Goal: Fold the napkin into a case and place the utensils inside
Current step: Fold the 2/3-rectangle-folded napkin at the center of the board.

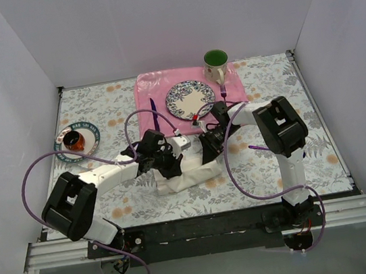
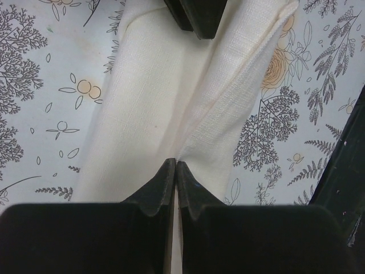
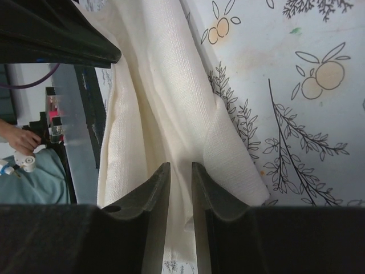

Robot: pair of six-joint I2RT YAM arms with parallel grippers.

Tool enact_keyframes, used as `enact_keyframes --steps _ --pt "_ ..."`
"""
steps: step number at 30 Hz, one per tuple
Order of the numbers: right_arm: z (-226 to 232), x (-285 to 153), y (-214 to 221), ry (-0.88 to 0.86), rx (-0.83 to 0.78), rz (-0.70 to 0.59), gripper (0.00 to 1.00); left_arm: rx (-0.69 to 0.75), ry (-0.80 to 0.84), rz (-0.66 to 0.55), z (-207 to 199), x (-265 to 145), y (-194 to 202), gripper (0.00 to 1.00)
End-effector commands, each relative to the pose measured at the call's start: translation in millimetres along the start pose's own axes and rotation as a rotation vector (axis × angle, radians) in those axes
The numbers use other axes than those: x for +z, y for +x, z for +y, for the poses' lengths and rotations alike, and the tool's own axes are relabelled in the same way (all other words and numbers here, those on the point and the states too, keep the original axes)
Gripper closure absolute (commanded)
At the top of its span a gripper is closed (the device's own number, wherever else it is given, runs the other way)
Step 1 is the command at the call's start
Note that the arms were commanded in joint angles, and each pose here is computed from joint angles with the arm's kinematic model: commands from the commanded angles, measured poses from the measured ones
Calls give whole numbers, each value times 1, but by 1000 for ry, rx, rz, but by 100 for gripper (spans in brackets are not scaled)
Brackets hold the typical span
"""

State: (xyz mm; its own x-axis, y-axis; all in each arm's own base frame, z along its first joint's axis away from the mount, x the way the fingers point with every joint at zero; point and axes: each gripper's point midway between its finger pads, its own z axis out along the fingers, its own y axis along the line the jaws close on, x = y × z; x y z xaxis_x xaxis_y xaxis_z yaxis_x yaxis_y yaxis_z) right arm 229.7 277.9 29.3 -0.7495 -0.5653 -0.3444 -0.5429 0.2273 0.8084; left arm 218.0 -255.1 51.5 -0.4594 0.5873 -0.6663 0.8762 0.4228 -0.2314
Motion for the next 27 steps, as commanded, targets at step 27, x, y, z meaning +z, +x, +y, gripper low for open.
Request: enact_keyframes --steps 27 --pt "-13 -22 3 176 -33 46 69 30 37 -71 12 -5 -30 100"
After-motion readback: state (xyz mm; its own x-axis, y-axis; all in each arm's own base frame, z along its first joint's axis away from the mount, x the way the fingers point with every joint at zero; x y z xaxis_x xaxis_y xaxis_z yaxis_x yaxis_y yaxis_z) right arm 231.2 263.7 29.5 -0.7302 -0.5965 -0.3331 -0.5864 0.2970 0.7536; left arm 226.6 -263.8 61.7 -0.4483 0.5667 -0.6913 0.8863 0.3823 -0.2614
